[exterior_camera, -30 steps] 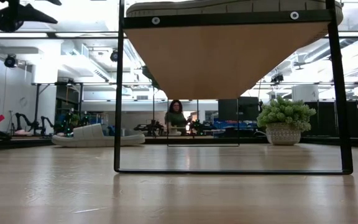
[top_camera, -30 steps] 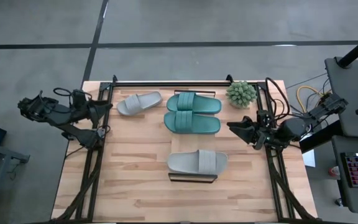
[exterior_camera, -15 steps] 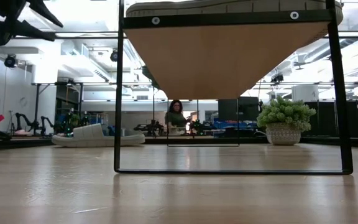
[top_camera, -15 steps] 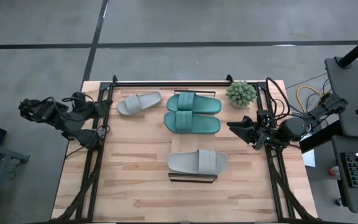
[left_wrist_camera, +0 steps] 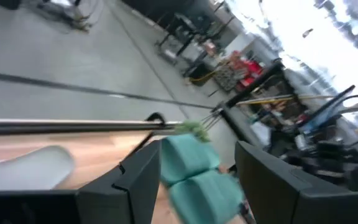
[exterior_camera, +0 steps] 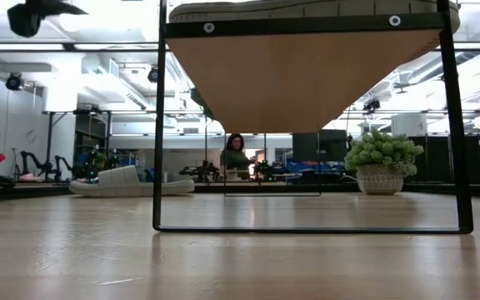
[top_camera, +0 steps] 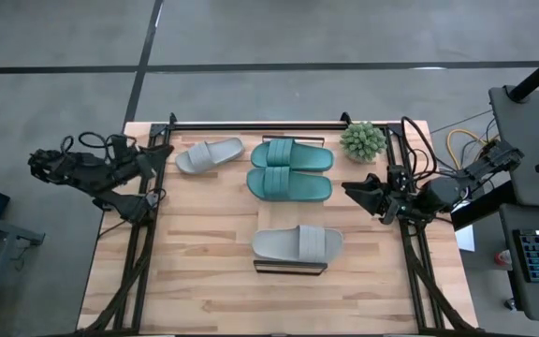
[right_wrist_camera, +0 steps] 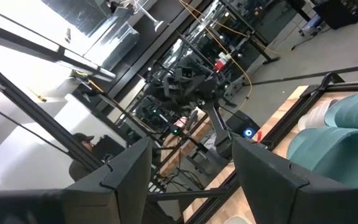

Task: Pick and place slides into the shelf
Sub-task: Put the gray slide on the shelf

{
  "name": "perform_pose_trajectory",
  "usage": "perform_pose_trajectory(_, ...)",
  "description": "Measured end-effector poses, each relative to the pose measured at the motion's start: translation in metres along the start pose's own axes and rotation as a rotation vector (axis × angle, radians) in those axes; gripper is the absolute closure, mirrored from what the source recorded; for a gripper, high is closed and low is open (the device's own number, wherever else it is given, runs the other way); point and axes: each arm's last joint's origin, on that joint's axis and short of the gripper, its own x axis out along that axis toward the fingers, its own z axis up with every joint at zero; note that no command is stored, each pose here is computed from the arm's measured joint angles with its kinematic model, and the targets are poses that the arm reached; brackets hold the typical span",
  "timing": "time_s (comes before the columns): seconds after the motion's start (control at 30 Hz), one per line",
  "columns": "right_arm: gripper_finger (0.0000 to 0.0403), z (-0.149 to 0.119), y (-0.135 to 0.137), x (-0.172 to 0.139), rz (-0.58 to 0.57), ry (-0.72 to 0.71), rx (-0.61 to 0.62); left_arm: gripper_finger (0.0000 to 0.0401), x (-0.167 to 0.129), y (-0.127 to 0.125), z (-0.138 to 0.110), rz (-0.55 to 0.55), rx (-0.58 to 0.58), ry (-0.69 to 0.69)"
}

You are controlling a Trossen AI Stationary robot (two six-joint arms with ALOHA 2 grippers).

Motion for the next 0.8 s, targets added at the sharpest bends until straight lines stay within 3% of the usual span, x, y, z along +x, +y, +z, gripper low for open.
perform_pose_trajectory(0.2,0.0188,0.000,0.000,0.000,-0.001,-0.001,-0.006,0.0212,0.004,-0.010,0.004,-0.031,0.038,-0.048)
perform_pose_trajectory(0.47,0.0188,0.000,0.000,0.000,-0.002,-0.002,0.000,0.0212,0.022,-0.054,0.006,-0.313,0.120,-0.060)
perform_pose_trajectory(0.63,0.0188,0.000,0.000,0.000,-0.002,-0.002,0.009,0.0212,0.041,-0.054,0.015,-0.210,0.167,-0.138)
perform_pose_trajectory(0.8,0.0188,0.000,0.000,0.000,-0.001,-0.001,0.011,0.0212,0.070,-0.044,0.030,-0.272,0.122,-0.110)
